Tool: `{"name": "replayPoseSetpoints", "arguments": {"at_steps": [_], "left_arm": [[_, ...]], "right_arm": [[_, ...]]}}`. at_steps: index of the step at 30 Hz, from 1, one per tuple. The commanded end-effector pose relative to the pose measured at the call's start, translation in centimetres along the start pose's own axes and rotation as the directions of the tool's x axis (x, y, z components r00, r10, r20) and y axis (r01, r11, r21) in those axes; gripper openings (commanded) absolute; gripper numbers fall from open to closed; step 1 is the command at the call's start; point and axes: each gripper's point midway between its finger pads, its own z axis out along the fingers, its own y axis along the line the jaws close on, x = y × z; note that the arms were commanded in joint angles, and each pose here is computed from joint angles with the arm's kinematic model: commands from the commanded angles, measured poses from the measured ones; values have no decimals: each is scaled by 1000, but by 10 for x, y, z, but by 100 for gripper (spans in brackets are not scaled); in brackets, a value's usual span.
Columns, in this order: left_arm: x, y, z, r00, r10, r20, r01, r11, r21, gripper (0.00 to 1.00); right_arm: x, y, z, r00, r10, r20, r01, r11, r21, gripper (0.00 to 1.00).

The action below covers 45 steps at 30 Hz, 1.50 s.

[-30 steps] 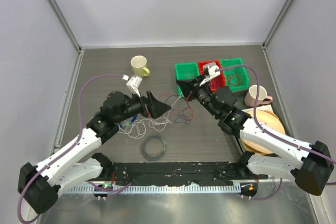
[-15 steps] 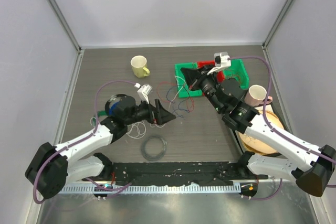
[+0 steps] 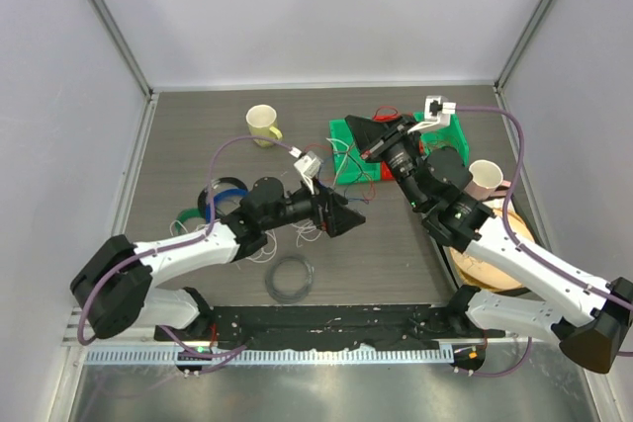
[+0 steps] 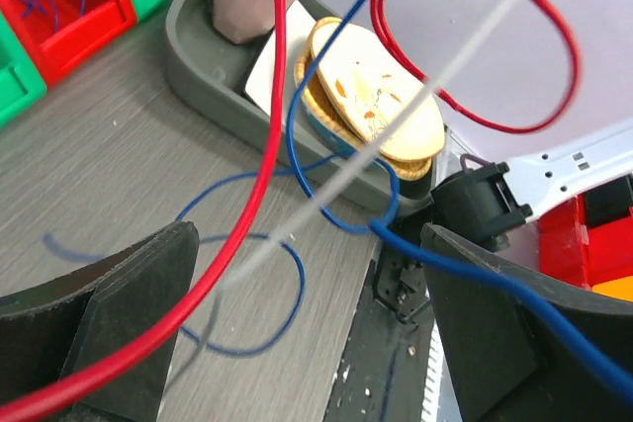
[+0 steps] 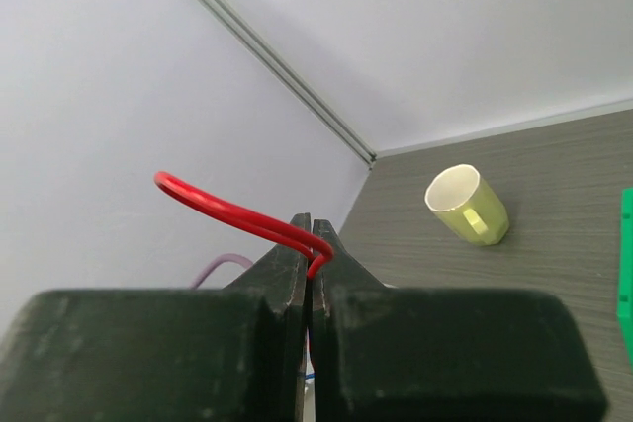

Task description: Untangle the cables

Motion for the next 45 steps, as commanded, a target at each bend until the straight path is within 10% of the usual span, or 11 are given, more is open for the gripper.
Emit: {"name": "replayPoseSetpoints", "arguments": {"at_steps": [1,6,14,22,27,32,45], "left_arm": [[-28,-18,21,991,104,81,-108,993,48,100],[-17,-16,30,991,123,58,-124,992,20,91],[-13,6,20,989,130,71,-120,984,-130,0],[-20,82,-48,975,102,198,31,819,-574,0],[14,133,-74,995,31,97,55,632,-773,0],[20,153,-104,978,-47,203,190,599,-778,0],[19,210,-246,921,-43,386,388,149,-909,0]], "right_arm": [[-47,33,-6,982,144,122,-134,987,-89,1],[-52,33,-9,972,189,141,-177,980,-96,1],[-69,27,-16,963,171,210,-160,985,-66,1],[-101,-24,-44,931,-16,366,-51,984,171,1],[-131,-46,-68,889,-206,410,63,940,336,1],[-165,-80,-85,799,-504,329,204,741,639,1],[-254,-164,-93,652,-740,164,207,382,901,1]]}}
